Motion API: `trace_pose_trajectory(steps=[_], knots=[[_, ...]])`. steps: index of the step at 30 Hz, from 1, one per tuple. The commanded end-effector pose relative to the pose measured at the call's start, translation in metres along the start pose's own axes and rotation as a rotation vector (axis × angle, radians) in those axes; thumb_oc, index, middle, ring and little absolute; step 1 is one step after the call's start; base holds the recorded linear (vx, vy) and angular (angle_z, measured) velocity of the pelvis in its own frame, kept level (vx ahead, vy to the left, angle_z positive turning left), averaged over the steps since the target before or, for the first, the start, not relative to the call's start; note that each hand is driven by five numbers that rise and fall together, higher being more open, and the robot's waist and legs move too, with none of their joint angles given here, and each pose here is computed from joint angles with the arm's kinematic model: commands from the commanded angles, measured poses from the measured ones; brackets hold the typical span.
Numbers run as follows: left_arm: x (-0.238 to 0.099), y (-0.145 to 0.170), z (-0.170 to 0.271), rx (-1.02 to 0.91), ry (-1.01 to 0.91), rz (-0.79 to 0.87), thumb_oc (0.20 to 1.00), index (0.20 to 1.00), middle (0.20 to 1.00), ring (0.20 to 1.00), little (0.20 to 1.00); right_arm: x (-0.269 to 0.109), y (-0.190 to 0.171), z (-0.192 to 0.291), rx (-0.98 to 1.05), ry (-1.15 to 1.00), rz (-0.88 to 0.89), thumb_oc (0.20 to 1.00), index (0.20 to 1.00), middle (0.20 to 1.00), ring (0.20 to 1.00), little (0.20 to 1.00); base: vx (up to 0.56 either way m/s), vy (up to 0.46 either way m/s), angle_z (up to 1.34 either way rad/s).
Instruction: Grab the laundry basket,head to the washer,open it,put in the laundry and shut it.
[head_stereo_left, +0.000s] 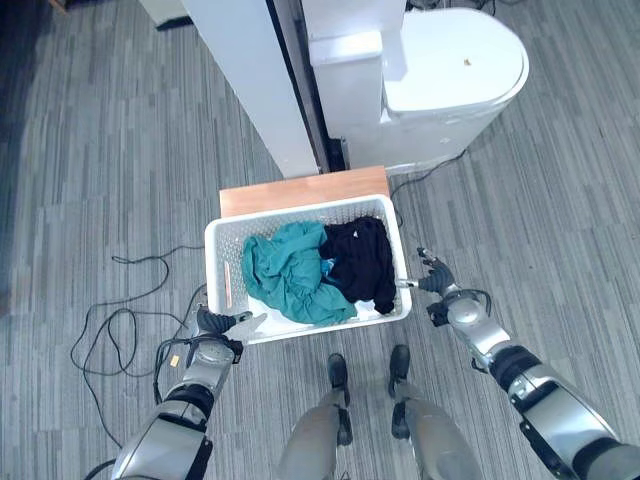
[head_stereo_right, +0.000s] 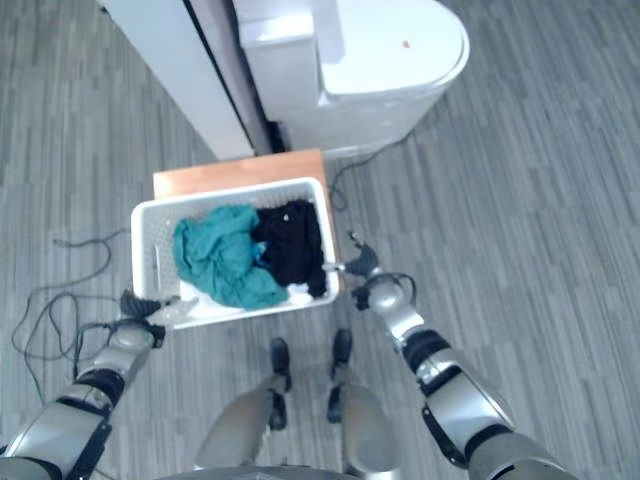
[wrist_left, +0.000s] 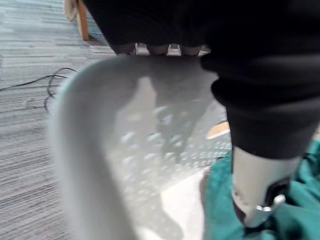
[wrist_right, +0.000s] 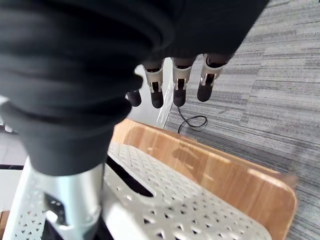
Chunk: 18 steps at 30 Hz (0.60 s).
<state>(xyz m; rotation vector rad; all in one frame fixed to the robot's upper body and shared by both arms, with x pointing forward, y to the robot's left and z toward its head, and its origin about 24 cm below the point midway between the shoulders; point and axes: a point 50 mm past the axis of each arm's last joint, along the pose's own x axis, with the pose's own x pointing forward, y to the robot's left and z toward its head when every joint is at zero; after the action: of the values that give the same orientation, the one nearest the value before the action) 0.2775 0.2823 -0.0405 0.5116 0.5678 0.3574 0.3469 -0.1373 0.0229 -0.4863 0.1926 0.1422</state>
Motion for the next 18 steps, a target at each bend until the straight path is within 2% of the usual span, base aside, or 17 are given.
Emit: trace_pose_trajectory(steps=[1, 4, 10, 18], knots=[[-0.002, -0.010, 0.002, -0.003, -0.020, -0.049, 0.200, 0.200, 0.200, 0.200, 0.200, -0.003, 0.019, -0.007, 0.035, 0.039, 0.023, 0.200, 0.200, 0.200, 0.200, 0.200, 0.01, -0.010, 0.04], [-0.010, -0.025, 0.006, -0.076, -0.064, -0.096, 0.200, 0.200, 0.200, 0.200, 0.200, -0.010, 0.020, -0.017, 0.090, 0.057, 0.019, 0.200, 0.200, 0.200, 0.200, 0.200, -0.01, -0.025, 0.03], [-0.023, -0.033, 0.007, -0.158, -0.131, -0.133, 0.200, 0.200, 0.200, 0.200, 0.200, -0.029, 0.014, -0.033, 0.143, 0.039, -0.001, 0.200, 0.200, 0.200, 0.200, 0.200, -0.02, -0.071, 0.02], [-0.057, -0.039, 0.022, -0.246, -0.312, -0.245, 0.200, 0.200, 0.200, 0.200, 0.200, -0.069, -0.030, -0.040, 0.089, -0.073, -0.116, 0.200, 0.200, 0.200, 0.200, 0.200, -0.07, -0.128, -0.04]])
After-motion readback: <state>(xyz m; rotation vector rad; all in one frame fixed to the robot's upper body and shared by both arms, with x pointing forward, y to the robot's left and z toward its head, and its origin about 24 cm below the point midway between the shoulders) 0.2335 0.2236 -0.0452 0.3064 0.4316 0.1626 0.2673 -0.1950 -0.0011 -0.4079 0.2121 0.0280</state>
